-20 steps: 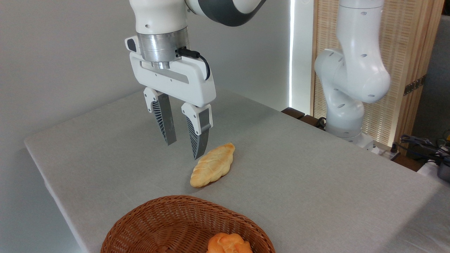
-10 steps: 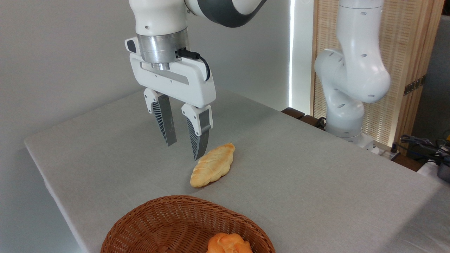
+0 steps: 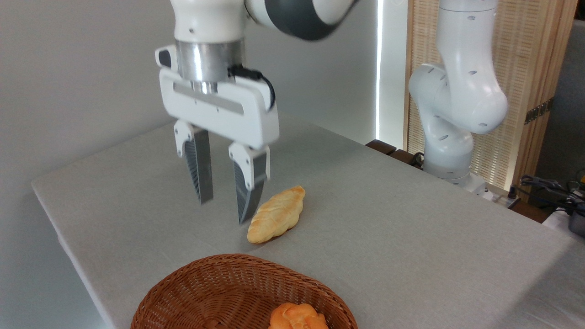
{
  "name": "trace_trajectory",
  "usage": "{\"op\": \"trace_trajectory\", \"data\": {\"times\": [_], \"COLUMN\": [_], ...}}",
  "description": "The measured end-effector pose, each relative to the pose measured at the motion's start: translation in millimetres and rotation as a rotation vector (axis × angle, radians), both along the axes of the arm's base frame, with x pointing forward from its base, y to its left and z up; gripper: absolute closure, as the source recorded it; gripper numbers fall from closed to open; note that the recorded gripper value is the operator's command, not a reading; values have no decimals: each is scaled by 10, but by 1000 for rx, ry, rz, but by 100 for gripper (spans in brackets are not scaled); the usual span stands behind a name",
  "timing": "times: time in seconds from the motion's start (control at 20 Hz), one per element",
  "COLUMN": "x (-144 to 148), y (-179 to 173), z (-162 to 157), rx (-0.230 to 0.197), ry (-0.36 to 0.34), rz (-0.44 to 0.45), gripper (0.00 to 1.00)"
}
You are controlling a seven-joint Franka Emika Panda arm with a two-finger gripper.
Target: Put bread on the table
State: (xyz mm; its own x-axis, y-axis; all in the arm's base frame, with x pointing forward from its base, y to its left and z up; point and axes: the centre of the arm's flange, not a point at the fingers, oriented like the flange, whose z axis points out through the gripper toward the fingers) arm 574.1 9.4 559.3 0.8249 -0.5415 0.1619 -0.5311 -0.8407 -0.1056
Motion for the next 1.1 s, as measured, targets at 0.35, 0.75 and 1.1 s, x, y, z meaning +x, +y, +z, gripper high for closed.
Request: {"op": "trace_trajectory", "data": {"times": [0.35, 0.75, 1.1], "x": [73, 86, 202], "y": [814, 1236, 1159], "z": [-380, -771, -1120], "rx": [22, 71, 99], "ry": [27, 93, 141], "rz": [140, 80, 61], "gripper": [0, 0, 0]}}
